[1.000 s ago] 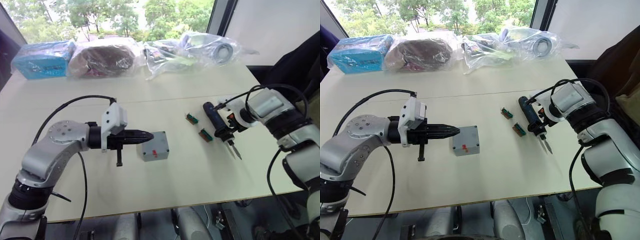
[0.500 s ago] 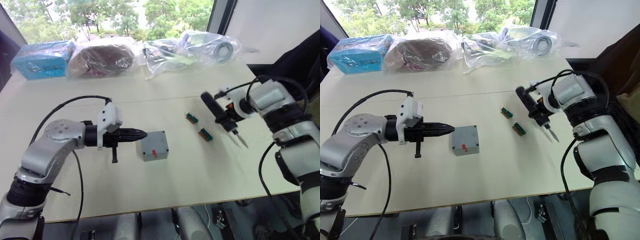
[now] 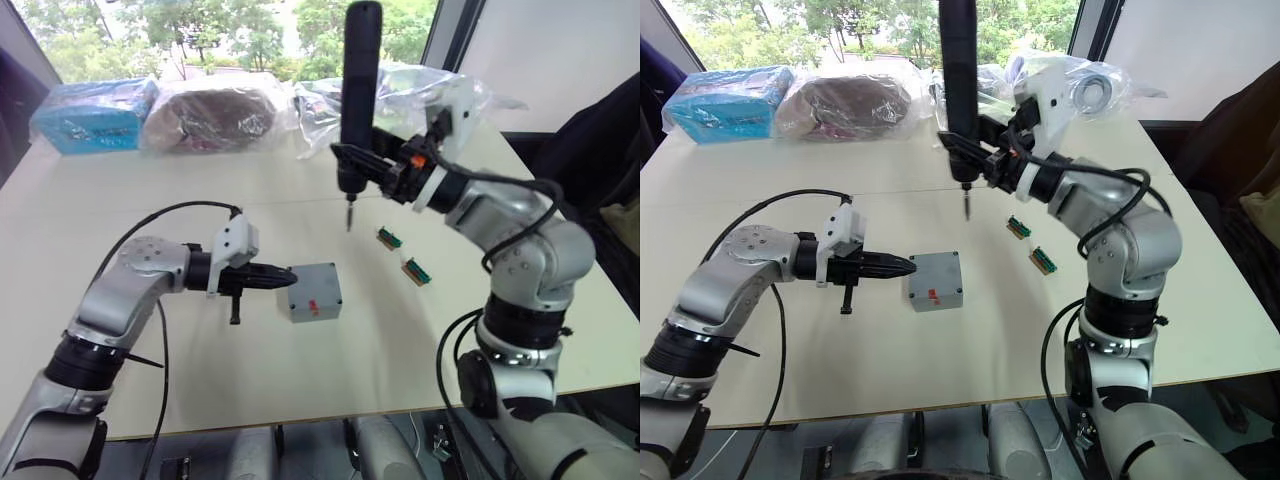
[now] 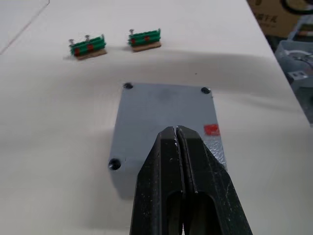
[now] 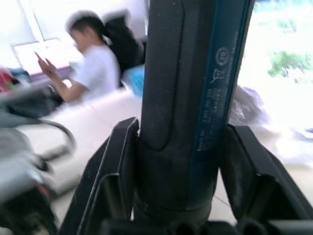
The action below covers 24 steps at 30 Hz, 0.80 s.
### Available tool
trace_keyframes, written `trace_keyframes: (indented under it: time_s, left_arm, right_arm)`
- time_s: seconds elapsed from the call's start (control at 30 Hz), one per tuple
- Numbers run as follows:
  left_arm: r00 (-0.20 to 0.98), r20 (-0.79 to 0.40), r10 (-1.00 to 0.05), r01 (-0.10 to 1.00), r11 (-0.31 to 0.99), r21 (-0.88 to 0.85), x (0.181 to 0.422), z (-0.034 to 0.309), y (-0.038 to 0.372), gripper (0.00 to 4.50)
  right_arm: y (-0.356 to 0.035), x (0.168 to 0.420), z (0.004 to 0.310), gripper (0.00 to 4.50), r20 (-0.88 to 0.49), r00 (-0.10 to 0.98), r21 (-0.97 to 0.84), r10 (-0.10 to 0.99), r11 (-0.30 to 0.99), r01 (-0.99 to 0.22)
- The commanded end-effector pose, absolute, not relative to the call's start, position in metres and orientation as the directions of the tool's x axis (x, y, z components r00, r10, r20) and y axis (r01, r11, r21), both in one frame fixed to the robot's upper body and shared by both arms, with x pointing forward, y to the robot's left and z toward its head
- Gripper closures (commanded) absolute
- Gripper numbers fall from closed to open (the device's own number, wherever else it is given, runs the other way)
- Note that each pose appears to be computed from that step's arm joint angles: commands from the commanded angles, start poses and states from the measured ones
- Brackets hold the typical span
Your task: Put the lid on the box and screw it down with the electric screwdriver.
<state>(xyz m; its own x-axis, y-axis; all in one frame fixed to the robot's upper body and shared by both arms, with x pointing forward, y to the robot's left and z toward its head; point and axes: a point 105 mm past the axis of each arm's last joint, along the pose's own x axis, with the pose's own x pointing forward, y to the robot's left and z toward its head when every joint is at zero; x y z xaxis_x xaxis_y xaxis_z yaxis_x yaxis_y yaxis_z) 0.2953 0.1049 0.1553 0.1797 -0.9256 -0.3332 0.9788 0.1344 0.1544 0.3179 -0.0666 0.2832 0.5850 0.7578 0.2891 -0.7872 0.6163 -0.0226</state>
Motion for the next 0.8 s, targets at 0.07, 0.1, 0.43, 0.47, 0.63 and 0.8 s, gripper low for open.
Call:
trace_keyframes:
  time_s: [0.07,0.1,0.43,0.47,0.63,0.8]
  left_arm:
    - [0.177,-0.351,-0.92,0.977,0.122,0.173,0.304,0.149,0.096,4.5]
    - [0.179,-0.354,-0.918,0.977,0.122,0.176,0.305,0.148,0.096,4.5]
    - [0.177,-0.402,-0.898,0.976,0.107,0.19,0.308,0.126,0.092,4.5]
    - [0.177,-0.403,-0.898,0.976,0.105,0.193,0.308,0.126,0.092,4.5]
    - [0.176,-0.402,-0.899,0.975,0.104,0.195,0.309,0.126,0.092,4.5]
    - [0.176,-0.398,-0.901,0.975,0.104,0.195,0.308,0.126,0.093,4.5]
  right_arm:
    - [-0.053,0.296,0.292,2.66,0.424,0.531,-0.064,0.734,0.609,-0.791]
    - [-0.052,0.296,0.291,2.66,0.424,0.533,-0.069,0.732,0.613,-0.787]
    - [-0.044,0.297,0.251,2.66,0.403,0.572,-0.111,0.714,0.659,-0.744]
    - [-0.044,0.298,0.247,2.66,0.4,0.576,-0.111,0.712,0.662,-0.741]
    - [-0.044,0.3,0.238,2.66,0.391,0.585,-0.13,0.711,0.672,-0.729]
    - [-0.045,0.301,0.233,2.66,0.377,0.588,-0.168,0.715,0.677,-0.716]
